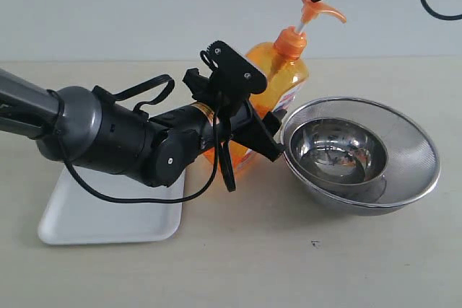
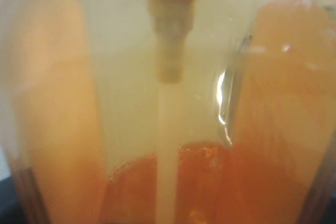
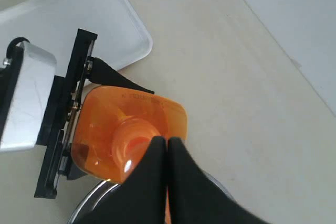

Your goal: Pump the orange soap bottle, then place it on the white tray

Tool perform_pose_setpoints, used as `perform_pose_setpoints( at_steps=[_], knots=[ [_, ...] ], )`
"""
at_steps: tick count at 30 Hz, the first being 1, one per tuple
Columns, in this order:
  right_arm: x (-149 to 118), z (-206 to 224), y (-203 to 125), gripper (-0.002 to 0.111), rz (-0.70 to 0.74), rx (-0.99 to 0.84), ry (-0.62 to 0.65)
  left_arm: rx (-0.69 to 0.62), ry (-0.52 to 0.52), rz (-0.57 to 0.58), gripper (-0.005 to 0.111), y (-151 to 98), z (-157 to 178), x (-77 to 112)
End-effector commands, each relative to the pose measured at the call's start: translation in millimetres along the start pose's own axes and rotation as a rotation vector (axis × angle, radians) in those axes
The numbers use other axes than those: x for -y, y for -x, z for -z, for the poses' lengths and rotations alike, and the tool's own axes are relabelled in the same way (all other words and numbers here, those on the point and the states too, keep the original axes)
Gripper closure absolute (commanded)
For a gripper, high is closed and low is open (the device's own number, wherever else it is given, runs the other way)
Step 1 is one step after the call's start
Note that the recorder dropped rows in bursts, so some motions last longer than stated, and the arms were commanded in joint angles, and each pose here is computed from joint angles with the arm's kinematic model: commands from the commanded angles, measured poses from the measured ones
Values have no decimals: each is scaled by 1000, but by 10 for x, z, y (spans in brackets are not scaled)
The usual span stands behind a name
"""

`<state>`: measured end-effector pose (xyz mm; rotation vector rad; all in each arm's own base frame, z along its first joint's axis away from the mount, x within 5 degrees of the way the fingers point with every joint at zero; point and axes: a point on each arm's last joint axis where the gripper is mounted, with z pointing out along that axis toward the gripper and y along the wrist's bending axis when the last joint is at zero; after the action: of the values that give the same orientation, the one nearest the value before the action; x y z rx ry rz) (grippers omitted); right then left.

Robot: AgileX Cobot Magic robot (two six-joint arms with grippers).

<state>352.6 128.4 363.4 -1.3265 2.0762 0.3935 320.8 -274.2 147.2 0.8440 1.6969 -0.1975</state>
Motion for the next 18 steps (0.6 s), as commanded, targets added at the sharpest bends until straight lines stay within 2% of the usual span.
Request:
perform_pose_setpoints(
  at_steps=[1, 14, 18],
  knots=[
    [-36, -201, -198, 108, -10, -131, 105, 112, 37, -12, 102, 150, 3, -19],
    [-37, -205, -202, 108, -13, -132, 106, 112, 37, -12, 102, 150, 3, -19],
    [-119, -329, -294, 108, -1, -166, 154, 112, 37, -12, 102, 150, 3, -19]
  ],
)
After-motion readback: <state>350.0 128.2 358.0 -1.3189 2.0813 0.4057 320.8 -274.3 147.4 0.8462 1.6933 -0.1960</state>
